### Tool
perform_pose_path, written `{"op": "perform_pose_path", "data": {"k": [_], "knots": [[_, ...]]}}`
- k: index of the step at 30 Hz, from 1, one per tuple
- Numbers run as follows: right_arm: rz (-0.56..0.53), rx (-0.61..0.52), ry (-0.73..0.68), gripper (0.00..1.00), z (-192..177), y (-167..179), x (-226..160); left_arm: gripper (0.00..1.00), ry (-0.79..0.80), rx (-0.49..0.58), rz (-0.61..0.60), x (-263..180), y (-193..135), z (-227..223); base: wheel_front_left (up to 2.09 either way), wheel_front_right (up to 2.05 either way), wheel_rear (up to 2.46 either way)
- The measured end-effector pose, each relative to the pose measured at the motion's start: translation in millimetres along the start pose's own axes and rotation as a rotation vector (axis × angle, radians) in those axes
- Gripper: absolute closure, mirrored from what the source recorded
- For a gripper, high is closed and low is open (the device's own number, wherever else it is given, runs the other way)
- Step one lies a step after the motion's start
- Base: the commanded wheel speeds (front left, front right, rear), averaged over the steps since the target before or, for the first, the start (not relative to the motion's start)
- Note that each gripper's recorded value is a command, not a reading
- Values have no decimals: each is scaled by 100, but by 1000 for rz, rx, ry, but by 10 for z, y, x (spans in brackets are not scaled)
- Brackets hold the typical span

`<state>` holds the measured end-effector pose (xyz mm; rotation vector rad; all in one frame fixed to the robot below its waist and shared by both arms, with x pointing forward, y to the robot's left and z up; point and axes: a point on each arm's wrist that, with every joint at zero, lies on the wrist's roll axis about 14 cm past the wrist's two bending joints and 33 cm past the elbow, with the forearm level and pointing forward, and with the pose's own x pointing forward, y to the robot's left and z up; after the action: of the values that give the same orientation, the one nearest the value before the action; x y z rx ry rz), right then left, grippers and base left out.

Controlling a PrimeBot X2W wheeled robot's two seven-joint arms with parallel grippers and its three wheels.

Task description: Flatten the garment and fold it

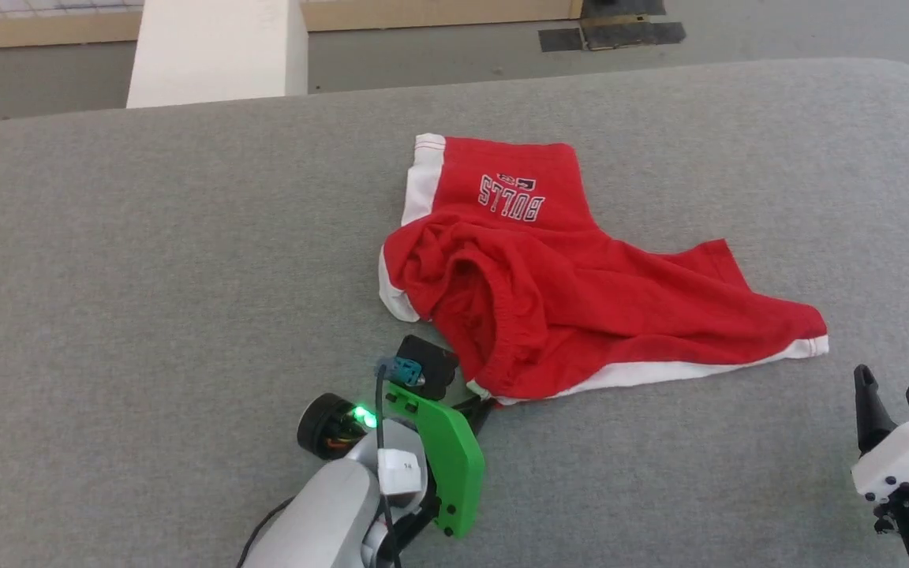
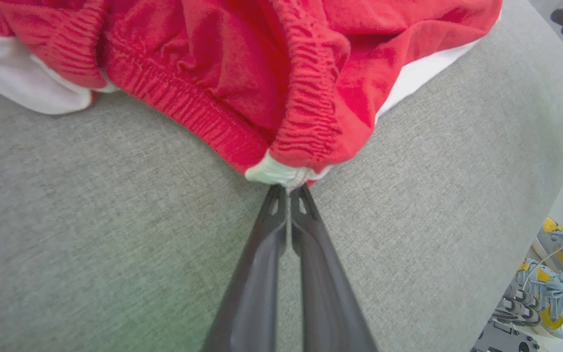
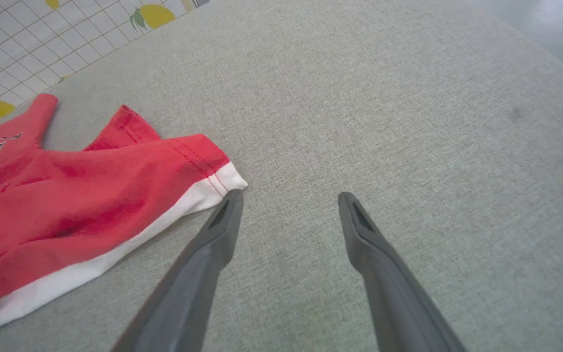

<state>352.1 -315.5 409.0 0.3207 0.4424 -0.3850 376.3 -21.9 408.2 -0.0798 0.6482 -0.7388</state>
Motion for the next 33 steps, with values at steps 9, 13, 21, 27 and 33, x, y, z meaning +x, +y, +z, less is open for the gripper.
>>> {"op": "perform_pose_path", "data": {"k": [9,13,21,27,33], "knots": [[69,-109,96,0,-79,333,104,100,-133,-83,40,-149,136,249,0,0,0],[56,-189,166,0,-146,368,167,100,-141,-128,61,-195,193,201,0,0,0],[50,-287,279,0,-321,484,322,100,-134,-176,66,-231,229,113,0,0,0],[86,-297,312,100,-382,628,352,100,-137,-179,74,-270,237,101,0,0,0],[158,-233,241,100,-174,845,312,100,-250,-238,74,-357,259,327,0,0,0]]}}
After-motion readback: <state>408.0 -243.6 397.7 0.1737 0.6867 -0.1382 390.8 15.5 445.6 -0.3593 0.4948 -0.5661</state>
